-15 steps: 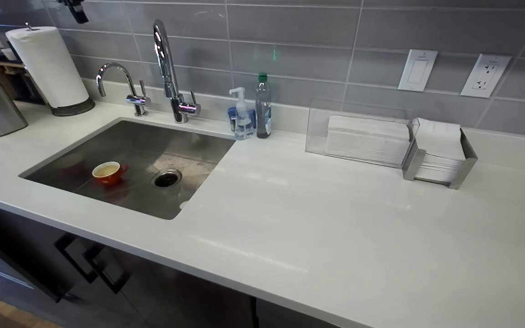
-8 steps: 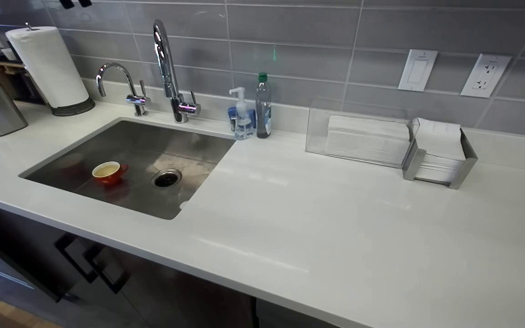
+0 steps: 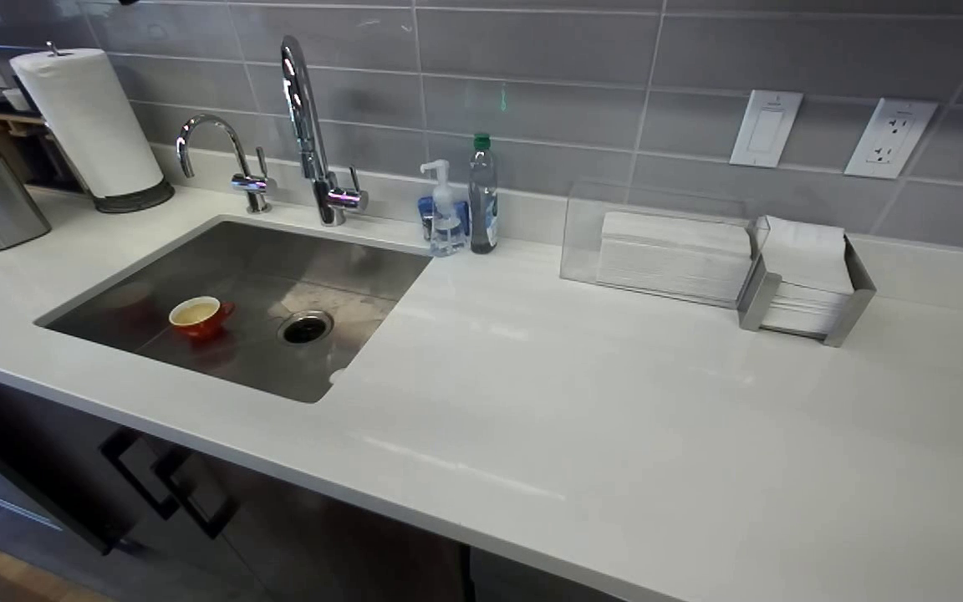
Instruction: Move the faucet to the right
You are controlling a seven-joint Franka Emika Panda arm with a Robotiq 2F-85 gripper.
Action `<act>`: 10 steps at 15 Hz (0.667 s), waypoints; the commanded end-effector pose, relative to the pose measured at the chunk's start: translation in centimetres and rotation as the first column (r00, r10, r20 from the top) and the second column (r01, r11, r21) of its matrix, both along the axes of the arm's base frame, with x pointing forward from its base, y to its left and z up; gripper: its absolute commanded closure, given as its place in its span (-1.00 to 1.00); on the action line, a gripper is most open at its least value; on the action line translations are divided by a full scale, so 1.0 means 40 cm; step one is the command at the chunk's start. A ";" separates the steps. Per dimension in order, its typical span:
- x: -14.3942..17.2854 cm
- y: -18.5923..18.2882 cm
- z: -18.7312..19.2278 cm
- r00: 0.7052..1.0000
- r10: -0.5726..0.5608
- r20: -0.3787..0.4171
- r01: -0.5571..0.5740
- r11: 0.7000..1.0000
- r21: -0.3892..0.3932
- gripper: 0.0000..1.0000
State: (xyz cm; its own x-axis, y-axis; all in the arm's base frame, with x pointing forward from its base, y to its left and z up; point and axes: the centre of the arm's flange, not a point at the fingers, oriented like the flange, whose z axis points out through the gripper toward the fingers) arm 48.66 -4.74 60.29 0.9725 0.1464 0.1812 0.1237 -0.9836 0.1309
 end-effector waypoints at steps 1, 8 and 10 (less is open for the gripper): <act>-0.012 -0.060 -0.033 0.987 0.092 -0.131 -0.093 0.996 0.001 -1.00; -0.016 -0.048 -0.033 0.991 0.074 -0.108 -0.074 0.997 -0.001 -1.00; -0.016 -0.048 -0.033 0.991 0.074 -0.107 -0.074 0.997 -0.001 -1.00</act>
